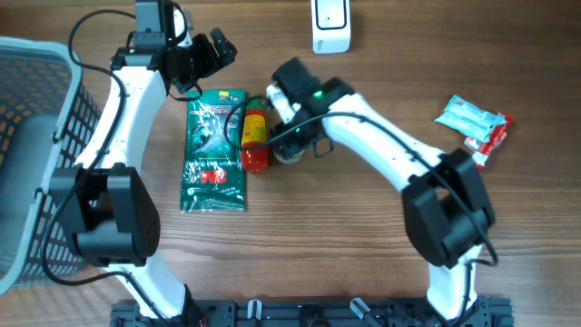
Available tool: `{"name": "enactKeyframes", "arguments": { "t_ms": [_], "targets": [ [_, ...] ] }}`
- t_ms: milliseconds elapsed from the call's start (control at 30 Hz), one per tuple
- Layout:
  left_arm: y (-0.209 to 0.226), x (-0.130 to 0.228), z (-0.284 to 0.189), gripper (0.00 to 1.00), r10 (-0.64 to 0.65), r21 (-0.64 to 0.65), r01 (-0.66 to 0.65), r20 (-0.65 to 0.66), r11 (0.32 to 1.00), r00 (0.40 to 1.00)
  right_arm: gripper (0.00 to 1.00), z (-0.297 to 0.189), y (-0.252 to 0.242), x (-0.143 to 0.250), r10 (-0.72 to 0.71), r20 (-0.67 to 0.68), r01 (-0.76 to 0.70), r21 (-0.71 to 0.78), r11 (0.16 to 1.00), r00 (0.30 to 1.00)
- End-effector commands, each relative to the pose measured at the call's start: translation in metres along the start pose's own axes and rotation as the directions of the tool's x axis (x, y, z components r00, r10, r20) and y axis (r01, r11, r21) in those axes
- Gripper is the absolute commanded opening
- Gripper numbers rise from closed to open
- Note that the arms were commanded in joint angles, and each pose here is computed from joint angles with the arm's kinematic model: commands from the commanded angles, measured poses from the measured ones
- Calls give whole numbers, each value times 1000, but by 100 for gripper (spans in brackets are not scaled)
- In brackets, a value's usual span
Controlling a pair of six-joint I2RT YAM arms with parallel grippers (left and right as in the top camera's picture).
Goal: Scan the item barcode
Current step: 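Grasp the green-lidded jar with the right gripper and lift it, then hold the jar under the white scanner with the right gripper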
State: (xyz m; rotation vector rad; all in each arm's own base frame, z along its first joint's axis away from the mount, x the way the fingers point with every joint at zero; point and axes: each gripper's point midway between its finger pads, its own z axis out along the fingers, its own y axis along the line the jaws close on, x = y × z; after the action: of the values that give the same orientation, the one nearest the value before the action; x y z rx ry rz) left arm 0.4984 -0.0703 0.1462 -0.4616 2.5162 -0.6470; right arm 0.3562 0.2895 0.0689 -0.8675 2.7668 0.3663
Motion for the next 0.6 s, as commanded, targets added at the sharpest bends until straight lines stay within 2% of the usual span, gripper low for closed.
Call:
{"name": "enactKeyframes", "arguments": {
  "t_ms": [0,67,100,167,233,333,367,500,567],
  "targets": [
    [3,-2,0,100,0,-4,0,5,1000,1000,59,-69,2,-36,74,176,-43,-176,984,981],
    [3,-2,0,100,0,-4,0,5,1000,1000,55,-100,-6,-45,138,235,-57,-324,944,962],
    [3,-2,0,100,0,-4,0,5,1000,1000,55,-123,-17,-51,217,260,-81,-448,890,941],
    [3,-2,0,100,0,-4,0,5,1000,1000,56,-152,-33,-55,303,277,-81,-602,794,912],
    [3,-2,0,100,0,-4,0,5,1000,1000,57,-175,-54,-55,398,263,-114,-693,712,879],
    [3,-2,0,100,0,-4,0,5,1000,1000,57,-203,-91,-52,518,239,-164,-770,617,821],
    [3,-2,0,100,0,-4,0,5,1000,1000,57,-215,-98,-50,531,243,-138,-804,579,812],
    [3,-2,0,100,0,-4,0,5,1000,1000,57,-243,-96,-49,515,262,-33,-868,495,816],
    [3,-2,0,100,0,-4,0,5,1000,1000,58,-247,-95,-51,507,274,-11,-872,489,817]
  ]
}}
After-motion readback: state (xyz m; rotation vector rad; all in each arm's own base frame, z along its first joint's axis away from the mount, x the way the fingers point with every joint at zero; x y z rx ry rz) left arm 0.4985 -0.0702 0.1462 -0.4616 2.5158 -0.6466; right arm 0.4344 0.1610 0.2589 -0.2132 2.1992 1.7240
